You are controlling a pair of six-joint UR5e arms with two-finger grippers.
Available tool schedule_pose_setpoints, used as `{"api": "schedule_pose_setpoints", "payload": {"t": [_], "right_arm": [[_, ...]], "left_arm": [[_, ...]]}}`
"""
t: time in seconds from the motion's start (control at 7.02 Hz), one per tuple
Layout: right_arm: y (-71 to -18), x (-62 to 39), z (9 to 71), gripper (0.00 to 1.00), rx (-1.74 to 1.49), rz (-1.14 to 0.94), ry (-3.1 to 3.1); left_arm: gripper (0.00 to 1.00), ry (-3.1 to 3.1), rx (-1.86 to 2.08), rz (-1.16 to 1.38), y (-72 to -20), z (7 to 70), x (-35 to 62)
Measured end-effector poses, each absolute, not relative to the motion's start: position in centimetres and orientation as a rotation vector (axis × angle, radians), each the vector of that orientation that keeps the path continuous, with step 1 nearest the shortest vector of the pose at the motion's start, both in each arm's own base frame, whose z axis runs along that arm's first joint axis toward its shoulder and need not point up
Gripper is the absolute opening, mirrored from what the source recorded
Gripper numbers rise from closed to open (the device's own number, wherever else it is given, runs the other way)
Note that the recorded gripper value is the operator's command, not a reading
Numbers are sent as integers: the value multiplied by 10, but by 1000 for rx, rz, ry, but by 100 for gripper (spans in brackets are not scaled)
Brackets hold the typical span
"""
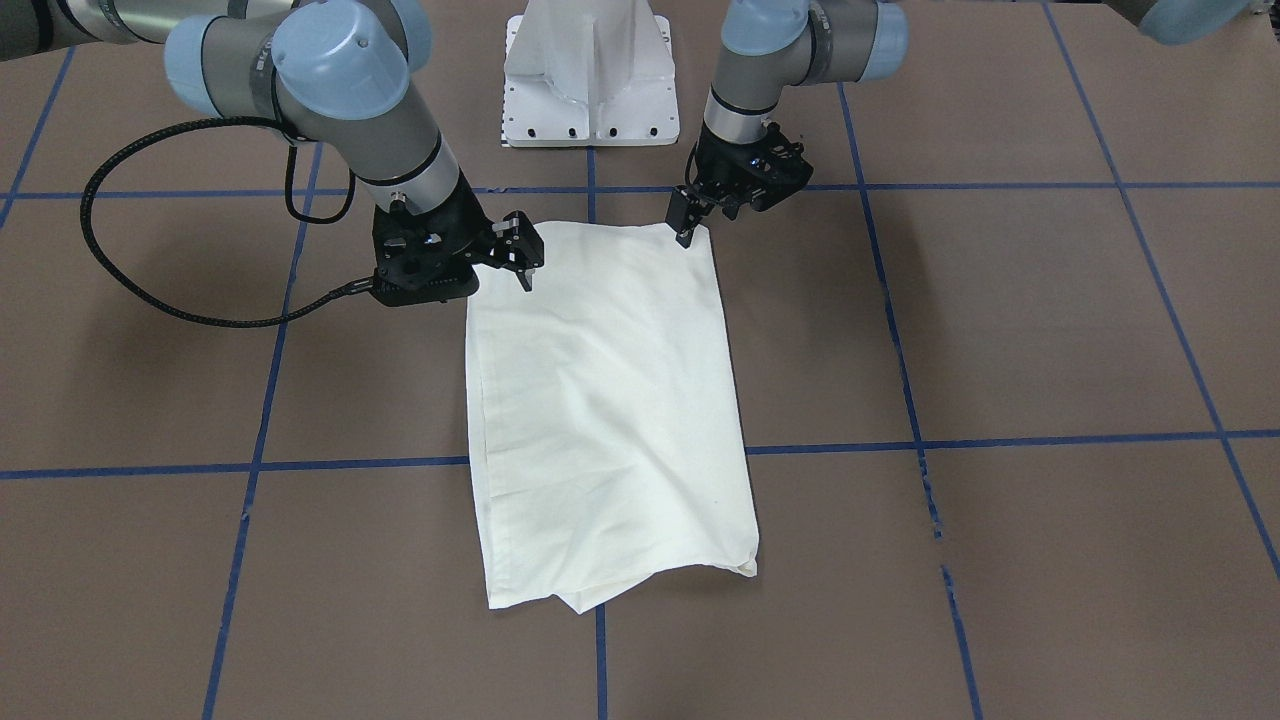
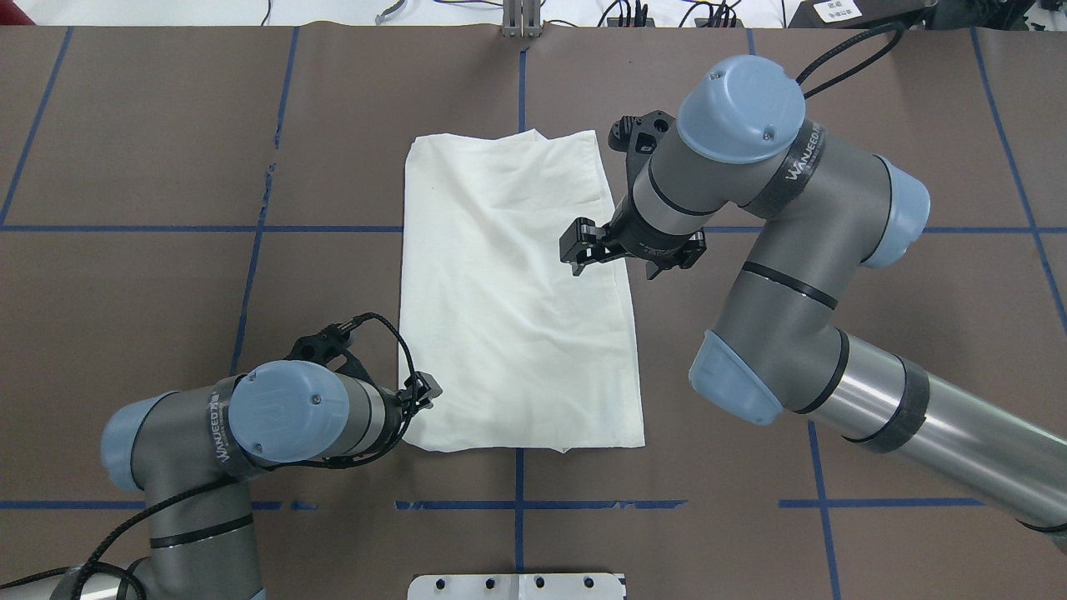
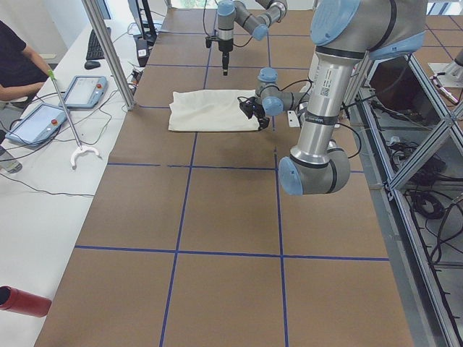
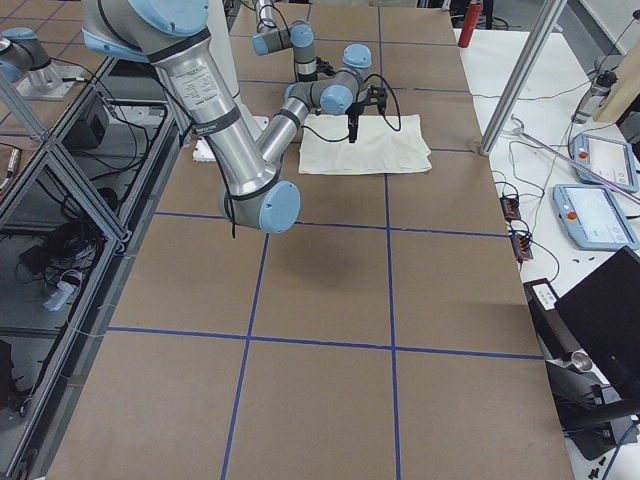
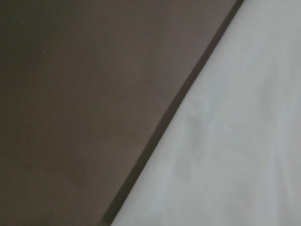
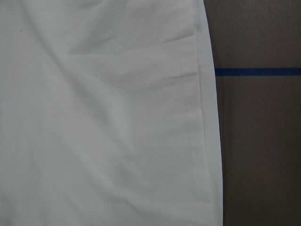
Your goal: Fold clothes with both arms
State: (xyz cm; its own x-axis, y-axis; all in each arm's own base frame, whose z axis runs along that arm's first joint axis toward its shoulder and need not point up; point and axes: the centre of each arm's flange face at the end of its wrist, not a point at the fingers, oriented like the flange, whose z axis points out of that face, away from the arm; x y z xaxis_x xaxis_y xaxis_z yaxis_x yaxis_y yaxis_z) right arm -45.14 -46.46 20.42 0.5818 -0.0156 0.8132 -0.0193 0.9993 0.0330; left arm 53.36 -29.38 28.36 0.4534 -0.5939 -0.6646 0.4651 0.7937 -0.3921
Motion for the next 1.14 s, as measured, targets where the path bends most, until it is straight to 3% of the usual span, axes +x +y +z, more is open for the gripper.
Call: {"api": "schedule_pose_setpoints", "payload": {"t": [0.57,0.71,1.14], "right_arm": [[-464,-452,206,100,40,3,-949],[-465,-452,206,100,42,3,-948],[-466,-452,206,100,48,6,-945]], "left_arm": [[85,866,-159,-645,-290,284,548],[74,863,-158,-644,-291,285,552],[28,863,-157,-642,-292,284,555]]}}
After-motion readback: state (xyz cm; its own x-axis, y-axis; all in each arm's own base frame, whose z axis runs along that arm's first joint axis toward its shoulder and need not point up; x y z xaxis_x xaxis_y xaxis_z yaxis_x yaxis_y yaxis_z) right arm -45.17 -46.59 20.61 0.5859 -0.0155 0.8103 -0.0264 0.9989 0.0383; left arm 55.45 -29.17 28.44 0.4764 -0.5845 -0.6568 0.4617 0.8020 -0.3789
